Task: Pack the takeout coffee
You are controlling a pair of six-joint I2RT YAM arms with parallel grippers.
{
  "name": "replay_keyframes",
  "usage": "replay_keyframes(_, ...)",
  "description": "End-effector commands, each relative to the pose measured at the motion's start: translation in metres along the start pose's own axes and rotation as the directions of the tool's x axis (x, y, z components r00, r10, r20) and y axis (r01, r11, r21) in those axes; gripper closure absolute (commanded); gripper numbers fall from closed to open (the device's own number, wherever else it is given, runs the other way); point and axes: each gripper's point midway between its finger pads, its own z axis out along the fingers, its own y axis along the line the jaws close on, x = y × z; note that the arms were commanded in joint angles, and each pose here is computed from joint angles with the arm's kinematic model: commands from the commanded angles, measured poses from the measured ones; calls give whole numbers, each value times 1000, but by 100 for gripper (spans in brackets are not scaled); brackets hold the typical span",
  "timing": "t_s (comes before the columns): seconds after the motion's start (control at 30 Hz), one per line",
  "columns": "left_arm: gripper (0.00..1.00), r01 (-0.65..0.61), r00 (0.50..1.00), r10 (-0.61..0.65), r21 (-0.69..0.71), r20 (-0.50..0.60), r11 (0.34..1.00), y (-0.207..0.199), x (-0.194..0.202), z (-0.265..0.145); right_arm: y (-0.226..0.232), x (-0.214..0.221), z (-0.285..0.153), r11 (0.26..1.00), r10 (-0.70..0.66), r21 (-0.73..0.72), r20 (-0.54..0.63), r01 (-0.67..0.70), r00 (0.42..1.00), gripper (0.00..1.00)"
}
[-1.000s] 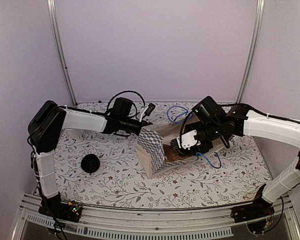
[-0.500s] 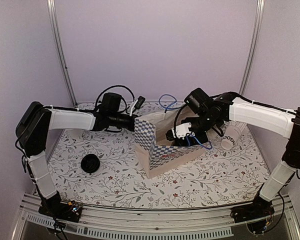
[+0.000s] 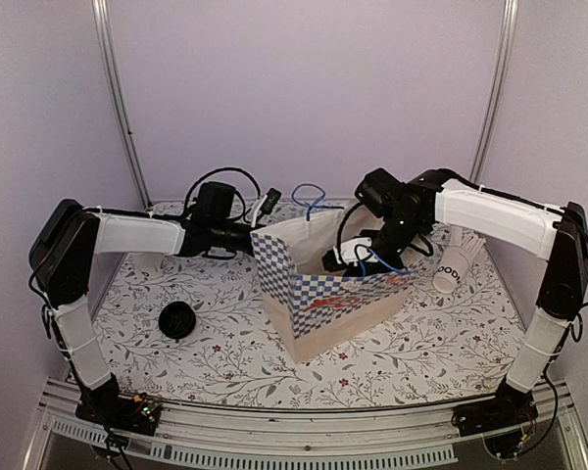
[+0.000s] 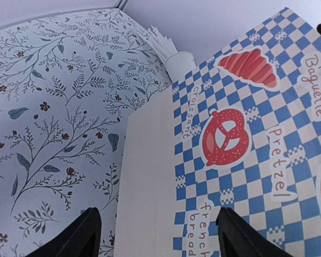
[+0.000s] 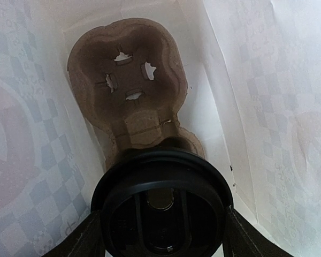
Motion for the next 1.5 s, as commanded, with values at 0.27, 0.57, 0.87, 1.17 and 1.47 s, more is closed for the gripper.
replay_keyframes(0.27, 23, -24, 999, 23, 8, 43, 1000, -8, -15, -14, 50, 9, 12, 952, 76, -294, -51, -88, 996, 65)
replay_keyframes(0.57, 23, -28, 999, 28, 5, 41, 1000, -10, -15, -16, 49, 15, 38, 952, 103, -285, -57, -115, 993, 65)
replay_keyframes(0.87, 23, -68, 997, 69, -36, 33, 997, -10, -25, -28, 57, 22, 50, 935, 148, -315, -63, -160, 987, 66)
replay_keyframes(1.17, 23, -104, 994, 105, -44, 32, 994, -18, -37, -40, 51, 42, 61, 954, 155, -234, -155, -189, 976, 67)
replay_keyframes(1.47, 23, -126, 991, 129, -85, 28, 988, -13, -36, -49, 49, 49, 72, 946, 204, -203, -225, -251, 953, 68)
